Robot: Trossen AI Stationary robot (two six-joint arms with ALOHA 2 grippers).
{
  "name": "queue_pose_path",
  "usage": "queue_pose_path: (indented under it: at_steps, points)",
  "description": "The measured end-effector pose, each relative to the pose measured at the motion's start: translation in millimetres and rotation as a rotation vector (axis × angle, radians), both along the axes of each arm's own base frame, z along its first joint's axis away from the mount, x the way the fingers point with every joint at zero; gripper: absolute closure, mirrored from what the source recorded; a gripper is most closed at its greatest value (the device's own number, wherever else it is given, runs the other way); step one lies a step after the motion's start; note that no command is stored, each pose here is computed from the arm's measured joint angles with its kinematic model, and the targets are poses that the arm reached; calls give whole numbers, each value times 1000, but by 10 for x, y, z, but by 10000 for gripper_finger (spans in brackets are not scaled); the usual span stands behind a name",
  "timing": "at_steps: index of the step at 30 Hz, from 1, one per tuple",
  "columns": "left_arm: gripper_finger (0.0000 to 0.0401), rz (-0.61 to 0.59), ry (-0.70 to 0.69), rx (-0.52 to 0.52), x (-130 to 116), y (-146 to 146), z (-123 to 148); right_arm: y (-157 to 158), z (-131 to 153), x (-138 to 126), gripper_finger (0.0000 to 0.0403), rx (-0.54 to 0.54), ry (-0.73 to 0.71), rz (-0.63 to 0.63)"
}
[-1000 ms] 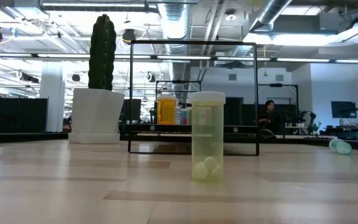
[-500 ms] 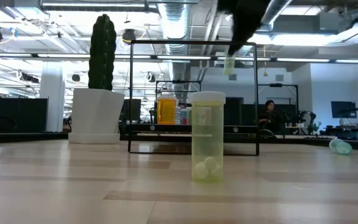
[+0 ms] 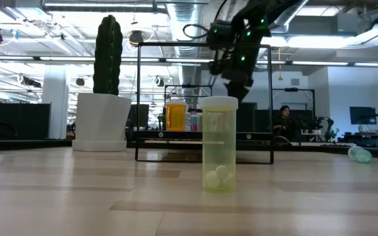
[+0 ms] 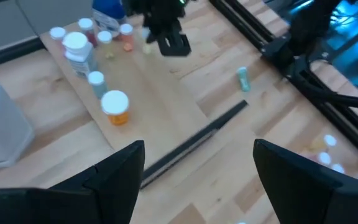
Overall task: Pick and place medicine bottles onto shelf by color
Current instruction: Put the yellow pill bottle onto the shelf
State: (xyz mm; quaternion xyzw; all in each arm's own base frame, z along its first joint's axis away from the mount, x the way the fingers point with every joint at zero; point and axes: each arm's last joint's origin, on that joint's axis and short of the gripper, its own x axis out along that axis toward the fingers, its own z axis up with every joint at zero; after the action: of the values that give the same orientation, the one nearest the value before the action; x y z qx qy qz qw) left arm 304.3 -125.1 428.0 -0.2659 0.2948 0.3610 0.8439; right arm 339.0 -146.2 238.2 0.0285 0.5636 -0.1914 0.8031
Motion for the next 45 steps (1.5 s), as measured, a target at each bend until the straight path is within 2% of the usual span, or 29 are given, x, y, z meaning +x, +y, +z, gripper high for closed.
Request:
queue_pose_path:
  at_steps: [4, 12, 24, 37, 45]
  points:
    - [115, 11, 31, 11, 5, 107, 4, -16, -92, 82, 266, 11, -24, -6]
    - [115, -32, 58, 49, -94, 377, 161, -10, -45, 167, 266, 19, -144, -101]
    - [115, -90, 130, 50, -83, 638, 198, 141, -136, 311, 266, 54, -189, -145]
    - [115, -117, 149, 46, -90, 690, 208, 138, -179, 377, 266, 59, -230, -168]
    - [115, -126, 147, 44, -109, 692, 224, 133, -175, 385, 244, 56, -240, -168]
